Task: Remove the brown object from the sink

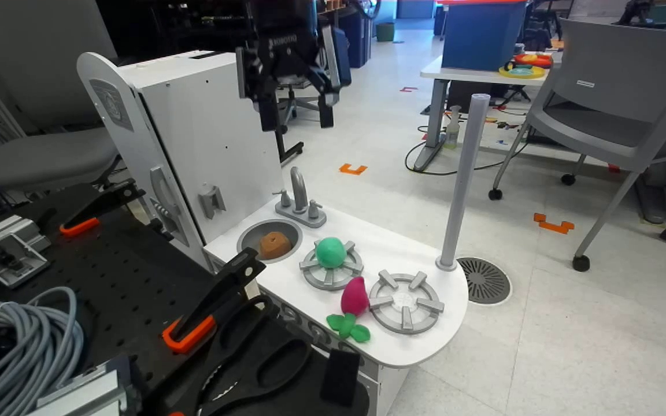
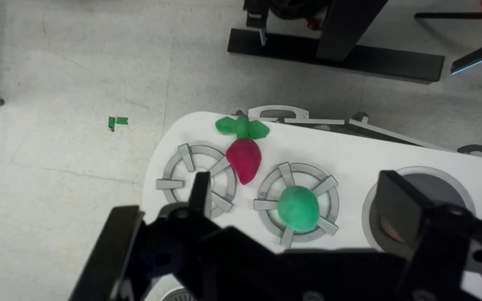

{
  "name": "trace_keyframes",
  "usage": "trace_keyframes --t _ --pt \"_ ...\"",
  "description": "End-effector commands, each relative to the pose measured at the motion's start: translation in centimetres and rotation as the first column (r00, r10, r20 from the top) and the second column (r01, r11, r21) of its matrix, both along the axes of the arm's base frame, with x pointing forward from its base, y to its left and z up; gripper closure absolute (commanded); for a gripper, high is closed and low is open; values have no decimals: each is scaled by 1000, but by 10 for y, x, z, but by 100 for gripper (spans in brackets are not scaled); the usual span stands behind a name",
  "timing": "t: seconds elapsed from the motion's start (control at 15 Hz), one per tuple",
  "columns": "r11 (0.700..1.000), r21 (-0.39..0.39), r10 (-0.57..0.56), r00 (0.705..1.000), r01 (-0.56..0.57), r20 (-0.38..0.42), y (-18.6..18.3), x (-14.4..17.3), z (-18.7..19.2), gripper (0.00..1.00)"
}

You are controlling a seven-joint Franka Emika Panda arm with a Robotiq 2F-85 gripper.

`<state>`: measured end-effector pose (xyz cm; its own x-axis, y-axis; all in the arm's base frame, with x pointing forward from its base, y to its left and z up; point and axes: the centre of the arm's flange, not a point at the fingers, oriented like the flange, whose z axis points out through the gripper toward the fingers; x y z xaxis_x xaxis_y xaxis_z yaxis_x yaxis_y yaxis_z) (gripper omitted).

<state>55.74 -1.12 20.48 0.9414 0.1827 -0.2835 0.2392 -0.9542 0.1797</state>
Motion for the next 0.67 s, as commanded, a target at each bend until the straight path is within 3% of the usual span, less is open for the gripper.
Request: trace_keyframes --t 0.0,0.13,0.4,0.6 --pt "995 37 92 995 -93 33 28 34 -68 0" --pt "989 87 119 992 -122 38 47 42 -101 0" --pt "980 111 171 984 -166 -40 50 57 -147 0" --pt "949 204 244 970 -239 5 65 59 -168 0"
